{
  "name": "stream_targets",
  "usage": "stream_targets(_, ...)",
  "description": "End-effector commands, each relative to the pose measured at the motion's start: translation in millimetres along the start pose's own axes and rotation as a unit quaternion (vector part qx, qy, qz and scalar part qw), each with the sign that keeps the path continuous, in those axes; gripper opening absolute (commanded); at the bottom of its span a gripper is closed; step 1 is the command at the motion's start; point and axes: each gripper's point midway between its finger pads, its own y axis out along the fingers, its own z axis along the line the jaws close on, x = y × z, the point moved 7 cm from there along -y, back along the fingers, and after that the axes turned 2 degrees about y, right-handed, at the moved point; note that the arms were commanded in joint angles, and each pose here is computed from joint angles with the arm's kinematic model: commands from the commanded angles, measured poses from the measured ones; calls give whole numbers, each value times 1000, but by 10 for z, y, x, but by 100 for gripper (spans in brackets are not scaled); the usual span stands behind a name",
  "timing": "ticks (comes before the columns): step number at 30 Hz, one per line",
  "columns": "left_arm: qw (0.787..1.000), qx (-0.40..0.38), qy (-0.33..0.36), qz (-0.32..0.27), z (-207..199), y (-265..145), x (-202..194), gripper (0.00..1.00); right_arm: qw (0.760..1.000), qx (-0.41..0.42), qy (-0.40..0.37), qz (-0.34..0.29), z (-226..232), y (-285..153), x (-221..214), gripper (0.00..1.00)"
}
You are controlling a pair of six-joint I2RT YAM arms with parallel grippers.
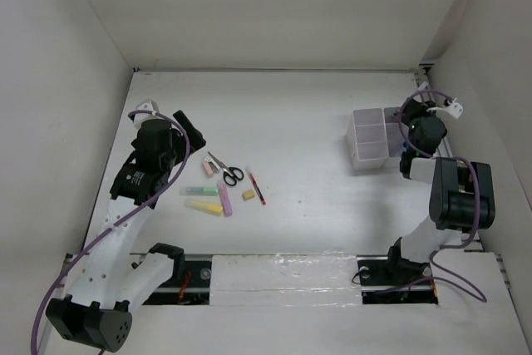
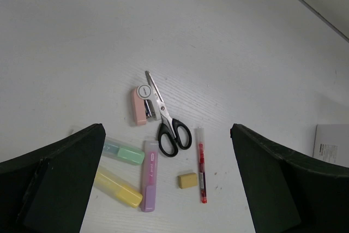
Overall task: Sort the stationery into containers
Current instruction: Place the pen in the storage box, then pick up the pen from the center of the board.
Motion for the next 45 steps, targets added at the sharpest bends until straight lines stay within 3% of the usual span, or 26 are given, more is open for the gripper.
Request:
stream_targets(1, 1000, -12, 2, -19, -27, -34, 71, 100, 999, 34, 7, -36, 81, 3, 126, 3)
stream_targets(5, 1000, -12, 2, -19, -27, -34, 71, 100, 998, 42, 3, -39, 53, -89, 82, 25)
stream_targets(6, 1000, -12, 2, -19, -27, -34, 71, 100, 998, 42, 3, -39, 53, -89, 82, 36)
stream_targets(12, 1000, -12, 2, -19, -27, -34, 71, 100, 996, 69, 3, -49, 74, -235, 69, 71)
stream_targets(13, 1000, -12, 2, -19, -27, -34, 71, 100, 996, 72, 4, -53, 77, -254, 75, 82)
stream_targets(16, 1000, -15, 1, -22, -27, -56, 81, 100, 991, 112, 3, -70, 220, -338, 212, 84)
stream_targets(17, 1000, -18, -1, -26, -37, -54, 94, 100, 990, 121, 2, -75, 262, -354, 262, 98)
stream_targets(18, 1000, -18, -1, -26, -37, -54, 94, 100, 988, 133, 2, -85, 344, -394, 376, 100)
stream_targets(21, 999, -11, -1, -30, -24, -51, 104, 100, 982, 167, -23, -88, 641, -484, 587, 100)
stream_targets(23, 999, -7, -6, -33, -8, -72, 107, 100, 984, 160, -49, -55, 815, -534, 545, 100)
stream_targets(25, 999, 6, -11, -36, 20, -70, 107, 100, 977, 173, -100, -76, 1127, -574, 820, 100)
stream_targets(26, 999, 18, -16, -39, 35, -39, 111, 100, 981, 143, -126, -19, 1127, -575, 701, 100)
stream_targets(28, 998, 48, -24, -29, 80, -1, 83, 100, 972, 161, -170, 1, 1564, -588, 857, 100)
stream_targets(29, 997, 64, -26, -31, 89, 26, 106, 100, 973, 120, -194, 42, 1537, -624, 763, 100)
stream_targets(31, 997, 67, -24, -28, 85, 31, 110, 100, 969, 137, -198, 56, 1838, -698, 717, 100)
stream_targets(34, 997, 67, -32, -34, 87, 11, 127, 100, 954, 172, -213, 124, 1991, -788, 447, 100)
stream_targets(39, 988, 126, -63, -64, 229, -58, 165, 100, 905, 260, -231, 245, 2409, -1164, -263, 97)
stream_targets(43, 980, 167, -79, -72, 311, -65, 161, 100, 832, 329, -276, 350, 2771, -1751, -915, 90)
stream_targets(45, 979, 169, -89, -71, 297, -58, 169, 100, 813, 352, -282, 368, 2982, -2012, -1105, 85)
